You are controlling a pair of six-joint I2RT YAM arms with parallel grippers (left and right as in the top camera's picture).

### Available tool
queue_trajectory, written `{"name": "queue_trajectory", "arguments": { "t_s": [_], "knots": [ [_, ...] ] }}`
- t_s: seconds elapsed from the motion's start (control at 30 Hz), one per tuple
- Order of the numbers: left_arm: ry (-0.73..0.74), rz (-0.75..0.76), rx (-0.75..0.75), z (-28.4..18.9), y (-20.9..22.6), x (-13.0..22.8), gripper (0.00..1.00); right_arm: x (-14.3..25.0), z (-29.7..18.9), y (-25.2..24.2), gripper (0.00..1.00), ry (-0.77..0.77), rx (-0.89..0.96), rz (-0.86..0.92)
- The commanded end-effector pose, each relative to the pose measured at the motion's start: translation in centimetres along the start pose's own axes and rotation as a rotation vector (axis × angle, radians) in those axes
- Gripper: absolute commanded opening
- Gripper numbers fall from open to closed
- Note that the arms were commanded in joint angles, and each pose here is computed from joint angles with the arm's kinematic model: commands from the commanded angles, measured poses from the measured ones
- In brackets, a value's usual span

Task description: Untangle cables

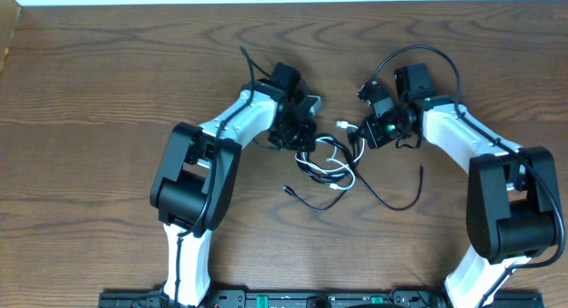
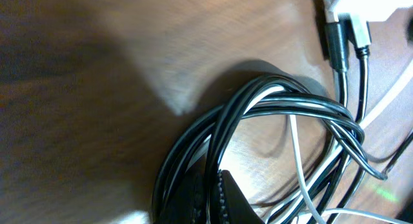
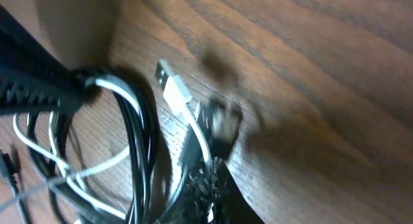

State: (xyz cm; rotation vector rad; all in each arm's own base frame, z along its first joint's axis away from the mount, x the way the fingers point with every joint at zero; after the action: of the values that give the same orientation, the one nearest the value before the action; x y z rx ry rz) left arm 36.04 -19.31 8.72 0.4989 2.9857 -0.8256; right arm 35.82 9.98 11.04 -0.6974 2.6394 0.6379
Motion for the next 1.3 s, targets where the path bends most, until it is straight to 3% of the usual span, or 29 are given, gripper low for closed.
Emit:
{"name": "queue_trajectory", "arguments": {
  "t_s": [0.0, 0.43, 0.8, 0.93, 1.1, 1.27],
  "knots": [
    [0.009, -0.134, -0.153, 0.8, 3.1, 0.5, 0.08, -0.1, -0.5, 0.5, 0.01, 0.014, -0.003, 0.05],
    [-0.051, -0.301, -0.275, -0.1, 5.3, 0.1, 0.08, 0.5, 0.5, 2.2, 0.01, 0.098, 0.046, 0.199],
    [-0.074, -0.367, -0.273, -1.3, 7.3, 0.0, 0.09, 1.0, 1.8, 4.5, 0.03, 0.13, 0.036, 0.375],
    [-0.061, -0.375, -0.274, -1.4, 7.4, 0.2, 0.17, 0.9, 1.9, 4.8, 0.06, 0.13, 0.034, 0.376],
    [-0.081, -0.359, -0.271, -2.8, 6.6, -0.6, 0.46, 0.9, 1.9, 4.8, 0.07, 0.13, 0.034, 0.376],
    [-0.188, -0.301, -0.259, -6.7, 4.4, -2.1, 0.59, 0.9, 1.9, 4.8, 0.11, 0.13, 0.039, 0.375]
  ]
}}
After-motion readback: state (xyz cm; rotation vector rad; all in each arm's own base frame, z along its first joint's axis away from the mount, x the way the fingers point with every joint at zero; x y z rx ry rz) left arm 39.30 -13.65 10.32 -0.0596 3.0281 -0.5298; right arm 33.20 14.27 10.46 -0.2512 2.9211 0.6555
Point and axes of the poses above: each gripper's point midway between its finger pads, its own z axis out along the fingers, its own y axis along the line the jaws close on, x = y × z, the point moved 10 cm from there along -z, back along the fingers, and after that the axes turned 3 degrees about -z, right-handed, at the moved point
